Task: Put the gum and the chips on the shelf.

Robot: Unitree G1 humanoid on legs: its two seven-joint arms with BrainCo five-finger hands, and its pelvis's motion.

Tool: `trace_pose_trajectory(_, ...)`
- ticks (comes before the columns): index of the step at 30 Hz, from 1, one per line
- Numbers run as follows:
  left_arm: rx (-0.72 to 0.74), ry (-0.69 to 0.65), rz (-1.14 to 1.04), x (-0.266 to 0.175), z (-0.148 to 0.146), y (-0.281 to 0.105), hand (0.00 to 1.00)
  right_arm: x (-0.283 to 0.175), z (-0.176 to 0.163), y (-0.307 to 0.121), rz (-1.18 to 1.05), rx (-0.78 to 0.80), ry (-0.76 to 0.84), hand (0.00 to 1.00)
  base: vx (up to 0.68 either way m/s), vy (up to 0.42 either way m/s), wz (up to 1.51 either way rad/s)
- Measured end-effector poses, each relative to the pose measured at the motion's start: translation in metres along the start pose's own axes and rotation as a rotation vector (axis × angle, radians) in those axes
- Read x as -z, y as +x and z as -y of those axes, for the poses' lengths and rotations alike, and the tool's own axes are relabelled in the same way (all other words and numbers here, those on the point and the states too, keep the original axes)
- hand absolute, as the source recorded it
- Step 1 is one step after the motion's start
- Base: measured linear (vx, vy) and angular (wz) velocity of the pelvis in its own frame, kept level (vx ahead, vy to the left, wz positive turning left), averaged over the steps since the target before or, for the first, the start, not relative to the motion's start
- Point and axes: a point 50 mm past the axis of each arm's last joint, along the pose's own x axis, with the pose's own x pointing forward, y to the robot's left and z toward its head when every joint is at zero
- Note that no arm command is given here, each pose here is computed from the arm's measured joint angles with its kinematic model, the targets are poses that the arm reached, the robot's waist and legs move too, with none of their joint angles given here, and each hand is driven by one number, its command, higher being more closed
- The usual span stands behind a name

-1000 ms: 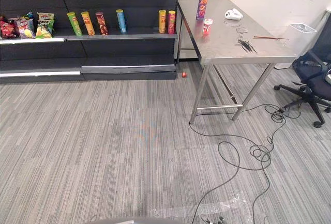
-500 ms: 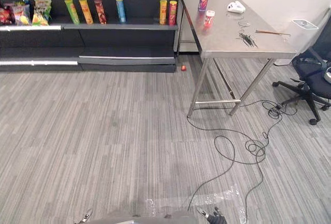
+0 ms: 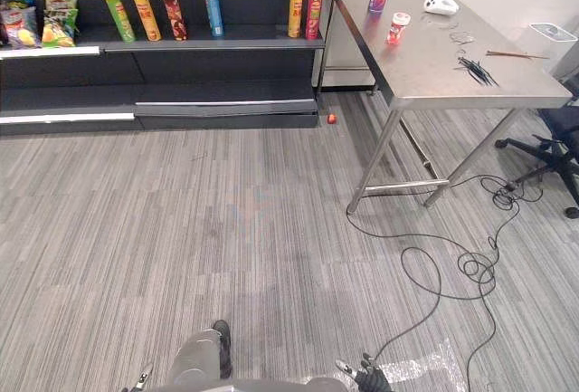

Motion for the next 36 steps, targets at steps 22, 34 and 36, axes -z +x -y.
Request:
trace_pose_trajectory(22, 0.071, 0.092, -0.074, 0.015, 0.027, -0.002, 0.00, -0.020, 0.022, -0.005, 0.192, 0.145, 0.158, 0.00, 0.39, -0.049, 0.12)
trace_pose_trajectory(34, 0.032, -0.223, -0.014, 0.005, 0.035, -0.003, 0.00, -0.014, 0.018, -0.003, 0.103, 0.099, 0.059, 0.00, 0.31, -0.120, -0.22)
trace_pose_trajectory(36, 0.018, -0.219, -0.017, 0.006, 0.032, -0.003, 0.00, -0.018, 0.015, -0.002, 0.113, 0.084, 0.050, 0.00, 0.39, 0.155, -0.58)
